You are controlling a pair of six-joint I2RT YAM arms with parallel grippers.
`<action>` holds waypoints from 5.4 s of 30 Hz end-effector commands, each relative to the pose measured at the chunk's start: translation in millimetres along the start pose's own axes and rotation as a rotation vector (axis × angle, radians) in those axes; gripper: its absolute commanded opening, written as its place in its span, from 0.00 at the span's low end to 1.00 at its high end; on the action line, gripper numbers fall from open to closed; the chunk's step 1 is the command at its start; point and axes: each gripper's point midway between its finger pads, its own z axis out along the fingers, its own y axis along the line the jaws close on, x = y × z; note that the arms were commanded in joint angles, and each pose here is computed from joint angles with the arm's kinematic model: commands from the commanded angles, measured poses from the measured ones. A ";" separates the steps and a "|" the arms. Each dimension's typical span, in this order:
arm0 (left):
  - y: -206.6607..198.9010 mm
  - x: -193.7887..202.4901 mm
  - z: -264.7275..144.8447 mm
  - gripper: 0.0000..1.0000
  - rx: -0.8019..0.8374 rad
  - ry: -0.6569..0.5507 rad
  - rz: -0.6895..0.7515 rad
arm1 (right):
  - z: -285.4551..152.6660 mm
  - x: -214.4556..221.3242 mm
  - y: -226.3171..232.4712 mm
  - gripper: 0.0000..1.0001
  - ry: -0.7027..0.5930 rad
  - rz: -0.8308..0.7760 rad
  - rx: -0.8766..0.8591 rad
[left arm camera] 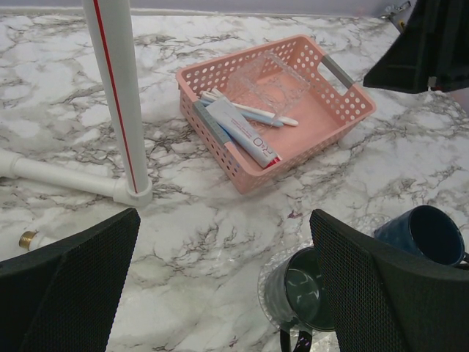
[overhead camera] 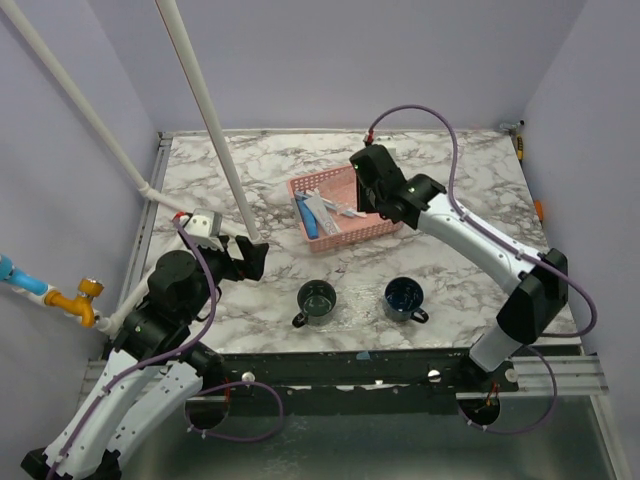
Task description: Prepare toiletry sets of a toothbrush and toothpaste on the tray
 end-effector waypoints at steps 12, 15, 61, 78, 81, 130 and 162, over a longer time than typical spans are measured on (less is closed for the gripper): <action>-0.8 -2.9 2.0 0.99 0.003 -0.006 0.010 | 78.7 -42.1 32.6 0.50 0.018 -0.219 -0.225; 0.1 -2.8 2.5 0.99 -0.002 -0.005 0.012 | 89.2 -39.3 32.6 0.51 0.039 -0.230 -0.248; 4.0 -6.9 -0.6 0.99 -0.018 -0.026 0.020 | 174.3 20.7 38.6 0.38 0.234 -0.304 -0.196; 3.3 -6.1 -0.2 0.99 -0.015 -0.022 0.019 | 180.4 33.5 38.8 0.29 0.264 -0.311 -0.204; 3.5 -5.8 0.0 0.99 -0.017 -0.021 0.019 | 181.1 35.3 38.9 0.23 0.271 -0.309 -0.205; -0.1 -3.2 3.1 0.99 -0.001 -0.003 0.017 | 113.1 -40.9 -3.0 0.00 -0.015 -0.368 0.109; -0.6 -2.7 3.4 0.99 0.001 -0.001 0.016 | -6.6 -56.3 -0.9 0.01 -0.118 -0.116 0.053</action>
